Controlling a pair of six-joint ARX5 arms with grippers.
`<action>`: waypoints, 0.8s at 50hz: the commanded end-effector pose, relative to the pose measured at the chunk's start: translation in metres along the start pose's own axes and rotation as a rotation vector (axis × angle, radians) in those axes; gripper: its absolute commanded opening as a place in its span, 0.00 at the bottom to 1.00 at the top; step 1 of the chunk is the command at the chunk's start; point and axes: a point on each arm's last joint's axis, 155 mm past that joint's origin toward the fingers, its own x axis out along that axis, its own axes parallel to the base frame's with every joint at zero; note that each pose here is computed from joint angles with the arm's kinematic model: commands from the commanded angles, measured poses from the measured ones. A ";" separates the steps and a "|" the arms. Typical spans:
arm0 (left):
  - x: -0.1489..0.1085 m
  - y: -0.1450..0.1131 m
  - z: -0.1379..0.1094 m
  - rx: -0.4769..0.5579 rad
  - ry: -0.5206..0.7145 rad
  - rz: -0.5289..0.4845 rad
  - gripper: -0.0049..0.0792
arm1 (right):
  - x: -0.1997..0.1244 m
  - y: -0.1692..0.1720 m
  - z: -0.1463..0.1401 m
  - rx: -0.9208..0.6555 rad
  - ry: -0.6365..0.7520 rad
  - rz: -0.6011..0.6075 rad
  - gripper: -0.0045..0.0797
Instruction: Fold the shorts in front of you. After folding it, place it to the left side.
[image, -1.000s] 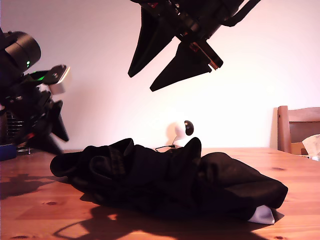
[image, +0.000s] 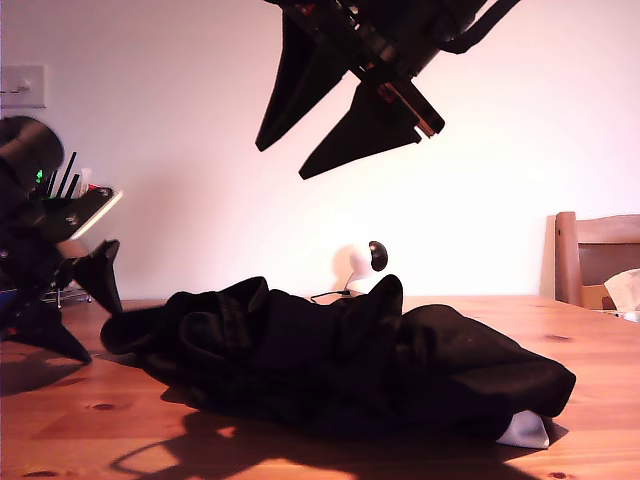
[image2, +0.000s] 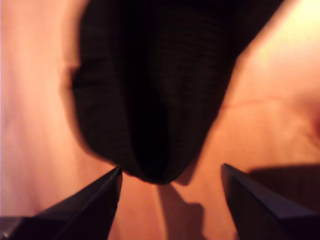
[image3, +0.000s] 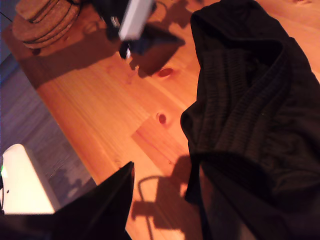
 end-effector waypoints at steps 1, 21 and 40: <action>0.018 -0.028 -0.002 0.018 -0.010 -0.064 0.74 | -0.003 -0.001 0.007 -0.006 -0.021 -0.002 0.49; 0.021 -0.018 0.016 0.066 -0.110 -0.017 0.74 | -0.004 -0.008 0.009 -0.001 -0.030 -0.028 0.49; 0.039 -0.044 0.037 0.117 -0.182 -0.082 0.70 | -0.005 -0.010 0.009 0.002 -0.030 -0.035 0.49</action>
